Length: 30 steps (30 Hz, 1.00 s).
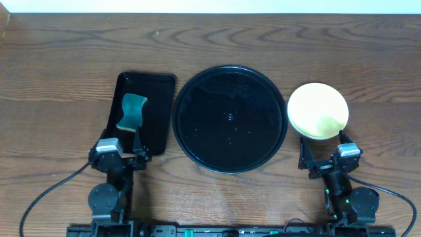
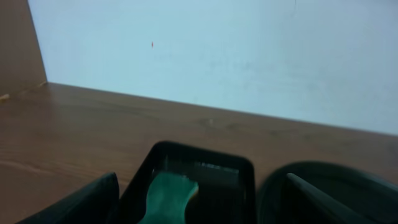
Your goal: Clean dirty plates on tray and stack at the side
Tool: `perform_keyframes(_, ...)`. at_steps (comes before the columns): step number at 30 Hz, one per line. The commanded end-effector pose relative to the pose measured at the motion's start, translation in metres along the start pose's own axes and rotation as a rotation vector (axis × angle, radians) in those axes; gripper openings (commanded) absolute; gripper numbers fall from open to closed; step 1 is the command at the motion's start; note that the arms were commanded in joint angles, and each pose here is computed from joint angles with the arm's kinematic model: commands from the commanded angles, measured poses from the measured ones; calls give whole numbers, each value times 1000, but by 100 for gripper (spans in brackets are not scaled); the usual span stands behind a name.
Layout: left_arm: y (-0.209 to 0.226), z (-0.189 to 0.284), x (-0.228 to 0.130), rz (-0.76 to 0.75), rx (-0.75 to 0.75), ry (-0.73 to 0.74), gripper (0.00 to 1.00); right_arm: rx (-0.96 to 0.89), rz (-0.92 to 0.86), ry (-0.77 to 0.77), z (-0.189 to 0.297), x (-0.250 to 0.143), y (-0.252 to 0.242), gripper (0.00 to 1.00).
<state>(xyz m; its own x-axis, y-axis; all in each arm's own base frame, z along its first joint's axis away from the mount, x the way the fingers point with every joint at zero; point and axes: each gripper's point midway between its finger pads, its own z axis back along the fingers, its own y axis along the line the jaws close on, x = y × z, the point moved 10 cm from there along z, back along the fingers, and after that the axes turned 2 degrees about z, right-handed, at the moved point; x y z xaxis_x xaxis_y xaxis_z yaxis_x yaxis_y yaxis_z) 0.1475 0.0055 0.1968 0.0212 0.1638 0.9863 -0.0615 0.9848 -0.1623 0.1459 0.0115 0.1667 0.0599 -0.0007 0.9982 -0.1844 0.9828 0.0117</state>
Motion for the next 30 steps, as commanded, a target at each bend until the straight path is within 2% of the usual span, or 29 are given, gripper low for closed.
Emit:
perform_keyframes(1,2,0,-12,-66,0,0,83,4,-10,0,0,0,0,99)
perform_keyframes(5,5,-1,-26,-77,7,19,83,4,-10,0,0,0,0,99)
perform_keyframes(10,10,1,-44,-79,33,122,83,4,-10,0,0,0,0,99)
perform_keyframes(30,10,1,-44,-79,33,124,83,4,-10,0,0,0,0,99)
